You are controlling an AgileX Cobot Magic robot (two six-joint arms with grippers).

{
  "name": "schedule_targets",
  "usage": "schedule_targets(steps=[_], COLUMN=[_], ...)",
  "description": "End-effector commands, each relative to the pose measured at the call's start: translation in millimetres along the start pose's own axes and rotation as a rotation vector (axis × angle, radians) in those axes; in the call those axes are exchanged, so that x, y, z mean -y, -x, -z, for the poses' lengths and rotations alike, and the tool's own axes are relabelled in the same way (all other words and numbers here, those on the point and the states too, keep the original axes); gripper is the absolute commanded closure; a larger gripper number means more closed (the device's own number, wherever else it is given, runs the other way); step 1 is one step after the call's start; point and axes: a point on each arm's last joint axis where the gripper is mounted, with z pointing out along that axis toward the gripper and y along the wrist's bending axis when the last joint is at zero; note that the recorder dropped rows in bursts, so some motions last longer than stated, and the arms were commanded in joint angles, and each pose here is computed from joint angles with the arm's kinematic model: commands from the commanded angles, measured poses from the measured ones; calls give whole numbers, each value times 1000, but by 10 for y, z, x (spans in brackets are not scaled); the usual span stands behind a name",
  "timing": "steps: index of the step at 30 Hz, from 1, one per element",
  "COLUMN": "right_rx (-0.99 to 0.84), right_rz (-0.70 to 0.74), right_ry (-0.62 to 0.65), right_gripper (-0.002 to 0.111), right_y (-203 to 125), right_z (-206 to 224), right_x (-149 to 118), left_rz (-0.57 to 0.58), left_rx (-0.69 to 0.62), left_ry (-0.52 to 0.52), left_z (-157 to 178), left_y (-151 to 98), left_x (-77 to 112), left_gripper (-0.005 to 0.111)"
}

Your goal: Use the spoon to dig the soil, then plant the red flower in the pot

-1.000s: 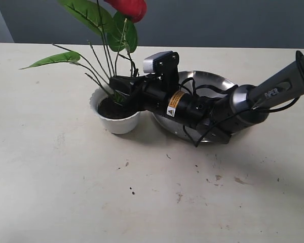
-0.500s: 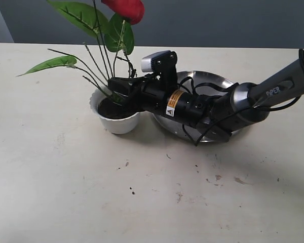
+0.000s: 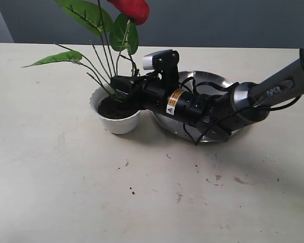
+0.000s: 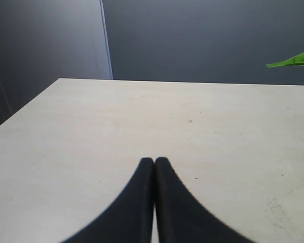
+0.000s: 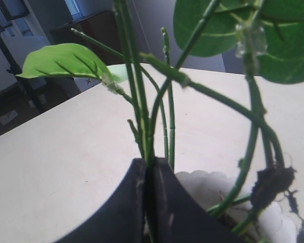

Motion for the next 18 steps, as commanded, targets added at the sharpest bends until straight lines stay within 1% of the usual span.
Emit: schedule_targets(steps=[1,11,12,16,18], right_rx=[-241,-241,-241,-241,-241], right_rz=[3,4,4,4,4], right_ry=[-73,-73,-73,-73,-73], right_gripper=[109,108,105,85,82], right_y=[-364,-364,-364,-364,-364], right_z=[60,60,60,60,60], right_x=[88,88,88,88,88], left_rz=[2,2,2,2,2], left_rx=[-2,-2,-2,-2,-2], left_ry=[2,2,2,2,2], left_z=[-1,-1,-1,-1,-1], left_y=[-12,-12,-12,-12,-12], left_x=[-1,-1,-1,-1,-1], left_gripper=[106,106,106,106,106])
